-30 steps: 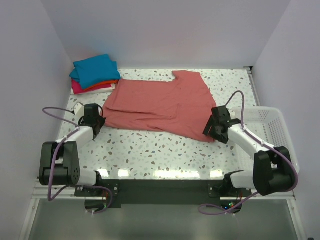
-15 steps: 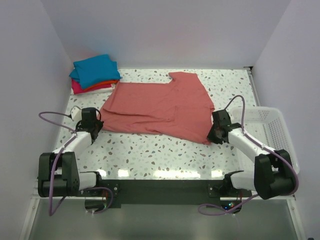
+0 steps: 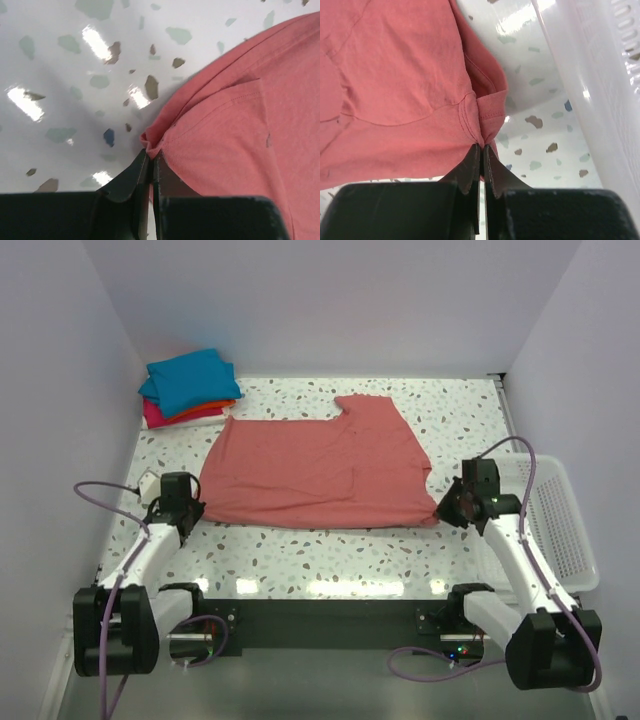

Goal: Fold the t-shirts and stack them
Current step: Fold the tshirt

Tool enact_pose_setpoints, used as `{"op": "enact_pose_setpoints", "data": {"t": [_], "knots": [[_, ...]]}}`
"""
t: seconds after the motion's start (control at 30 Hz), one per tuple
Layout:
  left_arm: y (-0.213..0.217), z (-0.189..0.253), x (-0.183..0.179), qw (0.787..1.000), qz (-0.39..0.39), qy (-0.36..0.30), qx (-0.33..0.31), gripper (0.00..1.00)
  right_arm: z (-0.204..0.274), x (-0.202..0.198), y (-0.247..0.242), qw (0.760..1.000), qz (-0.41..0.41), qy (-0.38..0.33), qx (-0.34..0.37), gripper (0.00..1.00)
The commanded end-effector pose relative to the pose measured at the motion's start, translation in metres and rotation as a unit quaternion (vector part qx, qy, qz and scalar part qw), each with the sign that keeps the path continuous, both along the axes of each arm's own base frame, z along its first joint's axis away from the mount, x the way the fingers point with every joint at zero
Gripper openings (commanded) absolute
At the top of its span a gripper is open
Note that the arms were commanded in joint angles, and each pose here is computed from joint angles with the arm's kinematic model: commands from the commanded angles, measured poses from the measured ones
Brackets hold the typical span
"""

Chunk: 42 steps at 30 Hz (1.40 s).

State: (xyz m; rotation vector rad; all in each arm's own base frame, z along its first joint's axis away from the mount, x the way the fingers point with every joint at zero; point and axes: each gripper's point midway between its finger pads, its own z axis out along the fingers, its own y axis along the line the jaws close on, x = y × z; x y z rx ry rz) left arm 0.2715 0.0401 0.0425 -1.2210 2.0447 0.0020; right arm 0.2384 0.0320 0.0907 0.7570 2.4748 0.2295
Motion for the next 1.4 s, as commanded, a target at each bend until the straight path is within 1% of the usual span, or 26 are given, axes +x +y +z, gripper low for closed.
{"op": "enact_pose_setpoints", "data": {"t": [0.0,0.17,0.2,0.23,0.27,0.3,0.33,0.37,0.43,0.5,0.6,0.67,0.7,0.73,0.77,0.8,0.87,0.93,0.97,1.0,1.07,1.1,1.17,1.2,1.3,1.37], "knots": [[0.006,-0.006,-0.027,1.0,0.016,0.022,0.005,0.0,0.01,-0.018,-0.001,1.0,0.013,0.014,-0.002,0.0],[0.003,0.0,-0.046,1.0,0.019,0.007,0.0,0.01,0.021,-0.04,0.006,1.0,0.026,0.005,0.016,0.0],[0.004,0.001,-0.05,1.0,0.021,0.01,0.001,0.06,0.025,-0.042,0.007,0.999,0.026,0.003,0.021,0.0],[0.004,0.005,-0.05,1.0,0.021,0.004,0.002,0.18,0.028,-0.046,0.008,0.999,0.026,0.003,0.025,0.01],[0.005,0.013,-0.05,1.0,0.021,-0.005,0.005,0.35,0.036,-0.046,0.007,0.999,0.024,-0.009,0.023,0.17],[0.005,0.015,-0.051,1.0,0.021,-0.007,0.005,0.35,0.043,-0.043,0.007,0.999,0.022,-0.018,0.021,0.31],[0.006,0.025,-0.047,1.0,0.018,-0.021,0.011,0.56,0.048,-0.042,0.006,0.999,0.026,-0.022,0.017,0.46],[0.008,0.031,-0.046,0.999,0.017,-0.023,0.016,0.64,0.053,-0.04,0.005,0.999,0.027,-0.027,0.015,0.73],[0.013,0.057,-0.035,0.998,0.011,-0.046,0.039,0.75,0.073,-0.023,0.002,0.998,0.028,-0.054,0.004,0.8],[0.016,0.078,-0.021,0.996,0.004,-0.065,0.052,0.78,0.088,-0.001,0.001,0.997,0.032,-0.075,-0.005,0.85],[0.017,0.13,0.021,0.986,-0.055,-0.123,0.101,0.79,0.112,0.037,0.009,0.991,0.073,-0.115,-0.005,0.85],[0.006,0.148,0.053,0.978,-0.097,-0.155,0.099,0.75,0.112,0.074,0.023,0.986,0.098,-0.133,0.018,0.82],[0.001,0.163,0.073,0.969,-0.113,-0.195,0.101,0.73,0.125,0.091,0.027,0.982,0.106,-0.156,0.02,0.81],[-0.002,0.173,0.086,0.966,-0.122,-0.203,0.107,0.71,0.112,0.109,0.033,0.983,0.113,-0.14,0.021,0.8],[-0.01,0.151,0.102,0.971,-0.136,-0.167,0.107,0.72,0.117,0.126,0.035,0.981,0.112,-0.156,0.013,0.79],[-0.007,0.148,0.113,0.97,-0.141,-0.153,0.128,0.71,0.128,0.143,0.041,0.978,0.122,-0.171,0.009,0.77],[-0.023,0.133,0.144,0.969,-0.166,-0.114,0.142,0.71,0.116,0.176,0.045,0.977,0.125,-0.17,-0.003,0.74],[-0.027,0.118,0.169,0.966,-0.184,-0.091,0.16,0.71,0.127,0.206,0.048,0.972,0.128,-0.199,-0.008,0.72],[-0.027,0.115,0.177,0.965,-0.187,-0.087,0.164,0.7,0.104,0.221,0.049,0.976,0.13,-0.176,-0.009,0.69],[-0.026,0.112,0.185,0.963,-0.191,-0.082,0.171,0.7,0.116,0.237,0.052,0.971,0.138,-0.193,-0.013,0.67],[-0.029,0.101,0.209,0.959,-0.209,-0.072,0.18,0.68,0.092,0.26,0.053,0.974,0.142,-0.175,-0.019,0.66],[-0.028,0.093,0.213,0.958,-0.215,-0.052,0.184,0.66,0.1,0.275,0.052,0.971,0.143,-0.188,-0.028,0.65],[-0.025,0.084,0.235,0.957,-0.213,-0.036,0.194,0.64,0.079,0.293,0.053,0.973,0.147,-0.175,-0.033,0.64],[-0.023,0.081,0.24,0.955,-0.215,-0.03,0.202,0.62,0.088,0.306,0.054,0.969,0.151,-0.19,-0.037,0.63],[-0.022,0.082,0.27,0.951,-0.218,-0.034,0.217,0.56,0.075,0.329,0.055,0.968,0.157,-0.19,-0.045,0.62],[-0.021,0.06,0.278,0.95,-0.223,-0.009,0.217,0.53,0.066,0.339,0.053,0.969,0.154,-0.187,-0.051,0.61]]}}
